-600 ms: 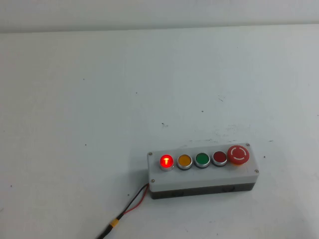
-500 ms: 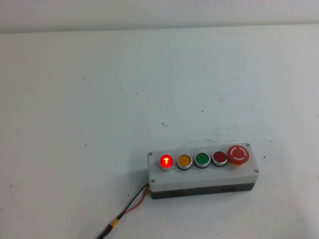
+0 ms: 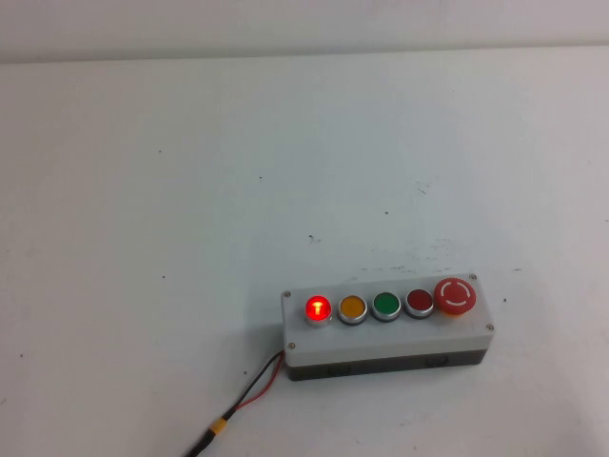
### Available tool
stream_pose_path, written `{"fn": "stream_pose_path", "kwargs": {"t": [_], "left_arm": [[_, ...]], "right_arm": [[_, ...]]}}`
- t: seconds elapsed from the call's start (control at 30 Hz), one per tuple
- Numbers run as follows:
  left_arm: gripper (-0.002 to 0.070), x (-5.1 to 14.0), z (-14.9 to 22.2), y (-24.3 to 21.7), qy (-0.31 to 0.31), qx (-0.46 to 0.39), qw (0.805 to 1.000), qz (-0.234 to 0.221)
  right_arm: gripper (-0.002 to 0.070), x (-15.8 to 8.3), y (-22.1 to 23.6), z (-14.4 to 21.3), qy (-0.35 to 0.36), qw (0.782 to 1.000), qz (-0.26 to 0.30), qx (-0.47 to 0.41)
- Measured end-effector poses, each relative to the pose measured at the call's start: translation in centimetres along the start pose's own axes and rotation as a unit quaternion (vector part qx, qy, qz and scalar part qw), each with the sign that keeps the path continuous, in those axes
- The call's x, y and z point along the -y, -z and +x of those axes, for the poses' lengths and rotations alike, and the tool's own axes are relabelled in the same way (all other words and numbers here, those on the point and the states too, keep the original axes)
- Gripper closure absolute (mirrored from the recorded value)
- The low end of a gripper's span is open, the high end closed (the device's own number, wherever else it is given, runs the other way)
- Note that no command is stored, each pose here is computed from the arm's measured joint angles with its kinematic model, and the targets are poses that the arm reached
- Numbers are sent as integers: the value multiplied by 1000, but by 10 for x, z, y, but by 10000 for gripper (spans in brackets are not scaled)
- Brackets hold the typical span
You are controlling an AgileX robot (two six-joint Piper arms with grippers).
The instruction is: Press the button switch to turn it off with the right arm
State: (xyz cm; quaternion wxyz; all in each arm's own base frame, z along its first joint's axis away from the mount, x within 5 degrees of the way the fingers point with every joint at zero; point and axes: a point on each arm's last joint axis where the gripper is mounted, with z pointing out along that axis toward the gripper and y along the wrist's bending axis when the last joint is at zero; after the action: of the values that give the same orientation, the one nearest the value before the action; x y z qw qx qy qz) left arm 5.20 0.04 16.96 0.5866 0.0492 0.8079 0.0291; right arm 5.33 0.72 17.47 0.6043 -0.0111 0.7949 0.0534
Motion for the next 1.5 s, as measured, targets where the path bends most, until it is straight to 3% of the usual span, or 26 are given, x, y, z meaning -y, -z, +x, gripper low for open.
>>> {"fn": "stream_pose_path", "kwargs": {"t": [1.37, 1.5], "left_arm": [[677, 0, 0, 0, 0, 0, 1000, 0], [677, 0, 0, 0, 0, 0, 1000, 0]], "right_arm": [[692, 0, 0, -2, -1, 1000, 1, 12], [692, -1, 1, -14, -72, 994, -13, 77]]}}
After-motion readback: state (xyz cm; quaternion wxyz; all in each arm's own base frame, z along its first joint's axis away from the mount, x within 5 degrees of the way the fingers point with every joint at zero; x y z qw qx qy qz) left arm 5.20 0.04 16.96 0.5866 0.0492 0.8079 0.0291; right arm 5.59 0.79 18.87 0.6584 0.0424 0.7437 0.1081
